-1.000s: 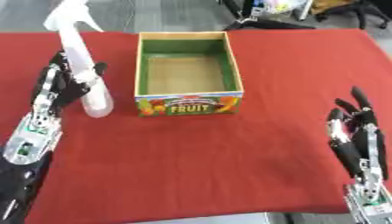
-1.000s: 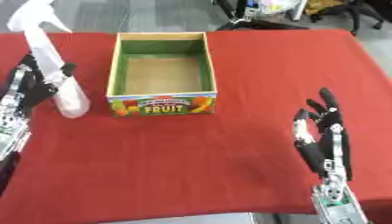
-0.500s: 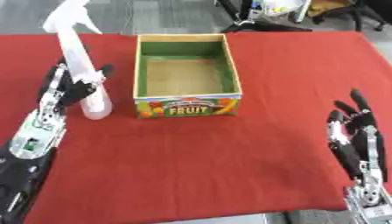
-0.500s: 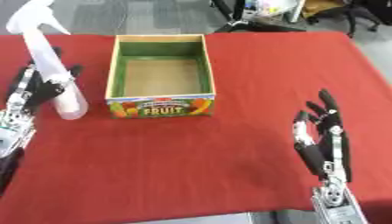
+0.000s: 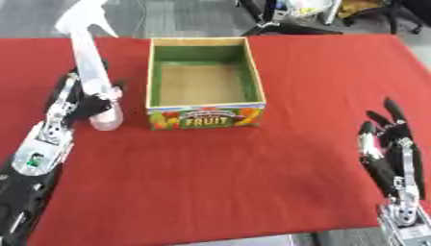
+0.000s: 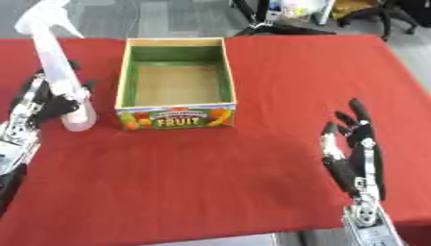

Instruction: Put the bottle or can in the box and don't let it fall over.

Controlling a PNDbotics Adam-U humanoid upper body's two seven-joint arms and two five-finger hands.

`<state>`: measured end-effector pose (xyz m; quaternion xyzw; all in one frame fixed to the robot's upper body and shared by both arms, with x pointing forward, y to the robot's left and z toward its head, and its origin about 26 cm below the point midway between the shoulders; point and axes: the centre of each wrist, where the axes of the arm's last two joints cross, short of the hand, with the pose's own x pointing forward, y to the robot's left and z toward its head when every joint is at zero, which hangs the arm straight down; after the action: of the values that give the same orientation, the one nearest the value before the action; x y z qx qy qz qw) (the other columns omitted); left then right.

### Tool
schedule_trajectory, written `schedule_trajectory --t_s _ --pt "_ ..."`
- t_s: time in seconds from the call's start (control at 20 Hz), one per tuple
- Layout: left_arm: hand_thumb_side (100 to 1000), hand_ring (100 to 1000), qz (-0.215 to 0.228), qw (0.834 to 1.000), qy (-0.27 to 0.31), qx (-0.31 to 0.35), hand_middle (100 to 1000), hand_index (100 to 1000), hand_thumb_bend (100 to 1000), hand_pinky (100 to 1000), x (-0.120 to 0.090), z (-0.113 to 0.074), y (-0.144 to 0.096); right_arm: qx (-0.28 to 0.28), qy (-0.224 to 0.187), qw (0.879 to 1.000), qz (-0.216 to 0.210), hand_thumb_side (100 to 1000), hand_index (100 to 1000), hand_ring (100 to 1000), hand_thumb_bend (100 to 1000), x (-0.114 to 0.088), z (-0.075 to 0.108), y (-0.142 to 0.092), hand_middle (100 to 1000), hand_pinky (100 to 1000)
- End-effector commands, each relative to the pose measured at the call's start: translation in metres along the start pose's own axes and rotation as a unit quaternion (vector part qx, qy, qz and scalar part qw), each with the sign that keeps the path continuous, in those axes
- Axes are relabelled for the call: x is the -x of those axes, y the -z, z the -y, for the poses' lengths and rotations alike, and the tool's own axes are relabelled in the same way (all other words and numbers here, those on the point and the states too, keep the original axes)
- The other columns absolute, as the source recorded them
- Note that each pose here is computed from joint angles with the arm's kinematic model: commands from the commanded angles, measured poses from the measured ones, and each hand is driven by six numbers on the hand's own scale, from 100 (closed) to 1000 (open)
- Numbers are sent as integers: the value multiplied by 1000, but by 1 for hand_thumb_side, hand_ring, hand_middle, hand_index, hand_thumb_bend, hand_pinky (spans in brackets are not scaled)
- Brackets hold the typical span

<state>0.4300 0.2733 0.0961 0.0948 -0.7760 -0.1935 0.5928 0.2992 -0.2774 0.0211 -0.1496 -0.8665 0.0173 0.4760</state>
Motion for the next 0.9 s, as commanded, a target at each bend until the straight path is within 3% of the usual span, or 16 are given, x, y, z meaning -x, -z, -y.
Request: schedule_trajectory --t_s 0.05,0.2,0.4,0.7,0.9 --pt "100 995 13 1000 9 -21 516 680 100 517 -12 -11 7 -2 -3 1000 12 470 963 869 100 -3 4 6 1000 798" --pt "161 899 18 999 -2 -39 401 584 100 397 -15 -11 9 -2 -3 1000 12 470 964 869 100 -3 3 6 1000 798" --pt "181 868 41 998 -13 -50 376 560 100 371 -27 -12 12 -2 -3 1000 12 470 964 869 100 -3 3 7 1000 798" --pt "181 827 106 993 -10 -47 372 554 100 364 -75 -22 29 -4 -3 1000 11 470 964 869 100 -3 3 6 1000 798" --pt "169 823 144 989 3 -20 379 559 100 370 -109 -19 46 -9 0 1000 12 470 964 869 100 -3 1 6 1000 798"
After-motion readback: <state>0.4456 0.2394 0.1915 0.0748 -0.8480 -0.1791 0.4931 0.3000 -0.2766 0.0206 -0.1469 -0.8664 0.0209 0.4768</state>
